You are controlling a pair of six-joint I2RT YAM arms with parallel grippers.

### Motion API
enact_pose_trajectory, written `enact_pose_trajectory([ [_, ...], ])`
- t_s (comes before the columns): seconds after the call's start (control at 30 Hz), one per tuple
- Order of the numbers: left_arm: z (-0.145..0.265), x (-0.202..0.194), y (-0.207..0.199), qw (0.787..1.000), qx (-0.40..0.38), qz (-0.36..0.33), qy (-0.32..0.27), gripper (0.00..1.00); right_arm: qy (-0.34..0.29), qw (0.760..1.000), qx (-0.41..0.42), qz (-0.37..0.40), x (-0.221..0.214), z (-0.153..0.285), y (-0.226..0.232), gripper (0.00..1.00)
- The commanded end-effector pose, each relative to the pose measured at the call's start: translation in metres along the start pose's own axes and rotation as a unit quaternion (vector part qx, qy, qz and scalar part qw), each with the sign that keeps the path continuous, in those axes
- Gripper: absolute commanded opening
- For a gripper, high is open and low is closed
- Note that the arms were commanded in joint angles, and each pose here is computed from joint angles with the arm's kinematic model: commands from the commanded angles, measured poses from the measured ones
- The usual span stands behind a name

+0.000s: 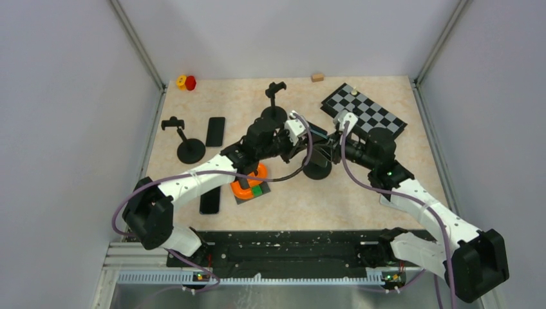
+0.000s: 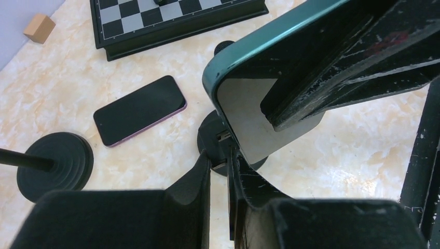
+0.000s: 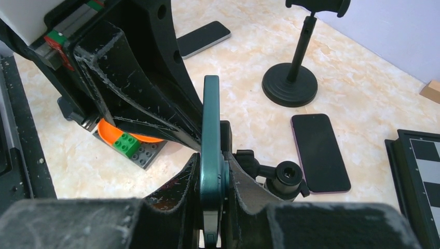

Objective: Place the phone on the phone stand
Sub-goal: Install the phone on the phone stand.

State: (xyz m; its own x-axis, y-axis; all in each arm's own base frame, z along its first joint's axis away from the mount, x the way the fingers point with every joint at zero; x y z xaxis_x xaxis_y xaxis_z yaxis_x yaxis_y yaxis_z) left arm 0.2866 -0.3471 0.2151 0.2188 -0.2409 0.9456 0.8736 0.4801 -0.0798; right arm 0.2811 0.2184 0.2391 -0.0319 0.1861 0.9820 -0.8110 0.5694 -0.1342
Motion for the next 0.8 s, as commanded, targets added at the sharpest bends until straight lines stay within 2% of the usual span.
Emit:
enact_pose_trajectory([
  [0.0, 0.02, -0.017, -0.102, 0.974, -0.222, 0.028, 0.039, 0.0, 0.03, 0.987, -0.15, 0.051, -0.016, 0.007, -0.068, 0.0],
  [0.23, 0.017, -0.017, -0.102, 0.975, -0.216, 0.04, 0.042, 0.0, 0.021, 0.988, -0.145, 0.043, -0.01, 0.005, -0.069, 0.0],
  [0.5, 0.014, -0.015, -0.096, 0.979, -0.197, 0.044, 0.04, 0.0, 0.002, 0.995, -0.098, 0.031, -0.007, 0.0, -0.053, 0.0],
  [0.57, 0.014, -0.012, -0.093, 0.981, -0.187, 0.043, 0.036, 0.05, -0.004, 0.996, -0.09, 0.027, -0.006, 0.0, -0.051, 0.0],
  [0.63, 0.014, -0.008, -0.089, 0.983, -0.178, 0.042, 0.031, 0.11, -0.01, 0.996, -0.083, 0.023, -0.005, 0.002, -0.05, 0.09],
  [0.77, 0.019, 0.005, -0.078, 0.986, -0.158, 0.042, 0.015, 0.27, -0.021, 0.997, -0.065, 0.019, 0.001, 0.006, -0.045, 0.33],
])
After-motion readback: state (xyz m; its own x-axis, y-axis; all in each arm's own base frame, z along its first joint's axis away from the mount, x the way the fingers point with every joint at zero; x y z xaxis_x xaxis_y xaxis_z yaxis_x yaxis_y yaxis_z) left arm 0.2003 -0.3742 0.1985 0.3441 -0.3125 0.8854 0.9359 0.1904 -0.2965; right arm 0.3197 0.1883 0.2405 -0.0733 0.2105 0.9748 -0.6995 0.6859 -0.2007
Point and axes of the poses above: each gripper's point midway between its finger pads, its own z axis back along the fingers, its own y axis along the line the jaws close on, x = y × z, the point moved 1 cm from there along z, back along the fingers, and after that the axes turned 8 degrees about z, right-handed, at the moved point
